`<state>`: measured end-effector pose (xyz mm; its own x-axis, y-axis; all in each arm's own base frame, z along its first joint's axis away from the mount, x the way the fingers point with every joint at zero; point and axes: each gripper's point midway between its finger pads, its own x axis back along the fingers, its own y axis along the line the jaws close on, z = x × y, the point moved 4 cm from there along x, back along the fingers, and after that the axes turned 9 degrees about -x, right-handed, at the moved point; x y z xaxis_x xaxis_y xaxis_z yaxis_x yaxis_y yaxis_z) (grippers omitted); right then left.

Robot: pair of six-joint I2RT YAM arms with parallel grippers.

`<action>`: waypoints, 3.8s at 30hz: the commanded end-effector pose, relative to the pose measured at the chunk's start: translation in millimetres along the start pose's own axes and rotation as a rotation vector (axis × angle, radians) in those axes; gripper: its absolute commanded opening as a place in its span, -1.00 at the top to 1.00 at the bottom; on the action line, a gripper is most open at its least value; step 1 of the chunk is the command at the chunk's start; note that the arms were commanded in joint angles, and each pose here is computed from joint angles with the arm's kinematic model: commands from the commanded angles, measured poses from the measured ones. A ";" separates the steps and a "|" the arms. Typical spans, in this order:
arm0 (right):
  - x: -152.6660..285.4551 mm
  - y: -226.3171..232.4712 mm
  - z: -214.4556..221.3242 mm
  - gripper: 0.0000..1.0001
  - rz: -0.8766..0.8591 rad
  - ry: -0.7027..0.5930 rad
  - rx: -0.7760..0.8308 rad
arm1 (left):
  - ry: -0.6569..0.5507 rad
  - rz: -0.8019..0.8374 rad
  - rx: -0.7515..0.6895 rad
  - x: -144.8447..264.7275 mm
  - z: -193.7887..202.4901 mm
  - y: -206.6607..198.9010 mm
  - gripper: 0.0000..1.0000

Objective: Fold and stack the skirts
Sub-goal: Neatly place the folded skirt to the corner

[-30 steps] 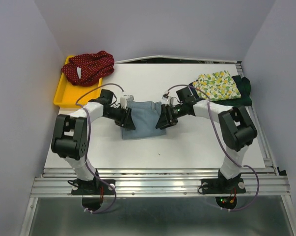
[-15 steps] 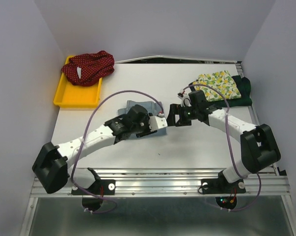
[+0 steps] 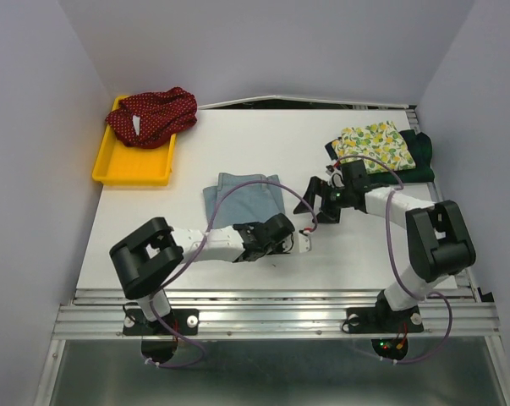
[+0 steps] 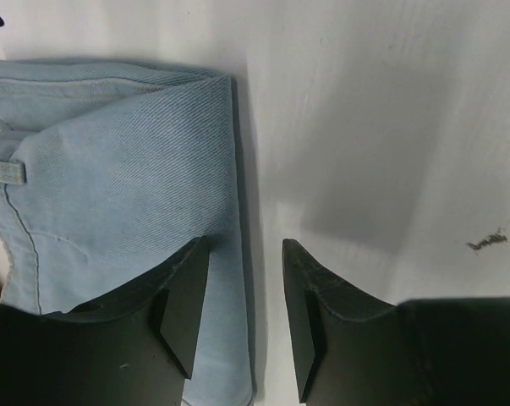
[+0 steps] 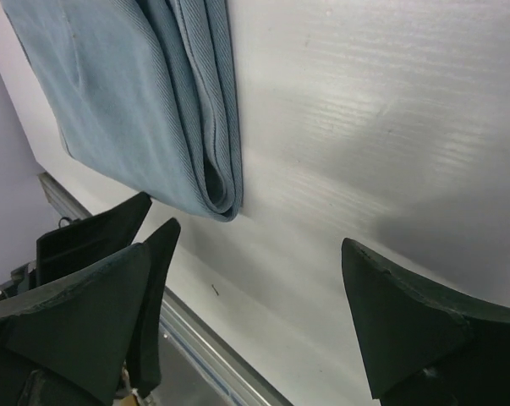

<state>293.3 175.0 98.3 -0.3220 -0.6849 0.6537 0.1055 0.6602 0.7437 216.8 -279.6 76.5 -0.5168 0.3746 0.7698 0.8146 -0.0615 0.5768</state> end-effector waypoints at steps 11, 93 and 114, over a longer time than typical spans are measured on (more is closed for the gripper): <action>-27.1 -4.8 11.6 -1.00 -0.122 0.151 -0.048 | 0.008 -0.056 0.106 -19.9 8.7 23.2 0.87; 8.6 78.2 -131.2 0.99 0.247 -0.507 0.809 | -0.436 -0.165 0.726 121.1 61.2 179.7 -0.87; 100.4 70.7 -239.4 0.99 0.326 -0.706 0.780 | -0.462 -0.089 0.772 105.2 56.4 169.0 -0.89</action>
<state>476.1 85.2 206.6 -0.8270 -0.2619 0.4975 -0.2345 0.9649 0.1181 314.2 -194.9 236.3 -0.5687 0.6707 0.4761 0.8075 0.5655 0.1679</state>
